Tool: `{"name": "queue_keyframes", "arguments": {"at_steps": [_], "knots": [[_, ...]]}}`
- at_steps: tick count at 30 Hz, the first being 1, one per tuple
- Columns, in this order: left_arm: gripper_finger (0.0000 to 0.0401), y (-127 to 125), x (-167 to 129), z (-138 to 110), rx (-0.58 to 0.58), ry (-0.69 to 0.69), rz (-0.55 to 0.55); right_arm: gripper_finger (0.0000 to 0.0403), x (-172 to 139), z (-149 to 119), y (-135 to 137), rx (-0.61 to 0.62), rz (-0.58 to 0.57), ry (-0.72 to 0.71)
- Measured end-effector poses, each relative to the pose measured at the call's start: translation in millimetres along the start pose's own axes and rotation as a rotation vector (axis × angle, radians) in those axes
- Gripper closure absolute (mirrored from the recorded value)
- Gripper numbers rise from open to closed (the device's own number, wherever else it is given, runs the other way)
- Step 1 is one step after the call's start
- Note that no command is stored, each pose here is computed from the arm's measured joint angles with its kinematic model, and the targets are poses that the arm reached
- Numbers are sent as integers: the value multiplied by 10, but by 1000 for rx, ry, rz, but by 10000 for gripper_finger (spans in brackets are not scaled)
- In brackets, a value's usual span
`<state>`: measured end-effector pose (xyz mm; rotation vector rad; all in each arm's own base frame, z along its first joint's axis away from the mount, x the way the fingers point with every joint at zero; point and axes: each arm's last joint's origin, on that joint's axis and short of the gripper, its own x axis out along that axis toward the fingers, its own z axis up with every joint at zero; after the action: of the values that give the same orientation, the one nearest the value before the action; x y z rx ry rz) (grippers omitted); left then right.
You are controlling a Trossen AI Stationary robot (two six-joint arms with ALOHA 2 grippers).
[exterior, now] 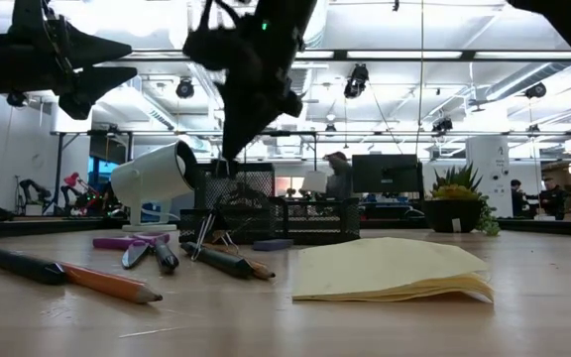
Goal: Pick and place office supplies into organizer
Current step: Put the right black binder clip into the black desk organizer
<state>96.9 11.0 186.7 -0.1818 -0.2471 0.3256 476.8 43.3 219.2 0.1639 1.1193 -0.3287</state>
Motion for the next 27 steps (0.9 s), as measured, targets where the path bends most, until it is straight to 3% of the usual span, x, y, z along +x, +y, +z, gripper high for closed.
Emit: {"name": "queue_keyframes", "arguments": {"at_steps": [9,12,27], "knots": [[194,0,0,0,0,0,0,395,283,170,-26,175,-5,-132],[194,0,0,-1,0,1,0,395,324,162,-39,182,-55,-140],[194,0,1,-1,0,1,0,394,453,96,-120,155,-84,-78]]}}
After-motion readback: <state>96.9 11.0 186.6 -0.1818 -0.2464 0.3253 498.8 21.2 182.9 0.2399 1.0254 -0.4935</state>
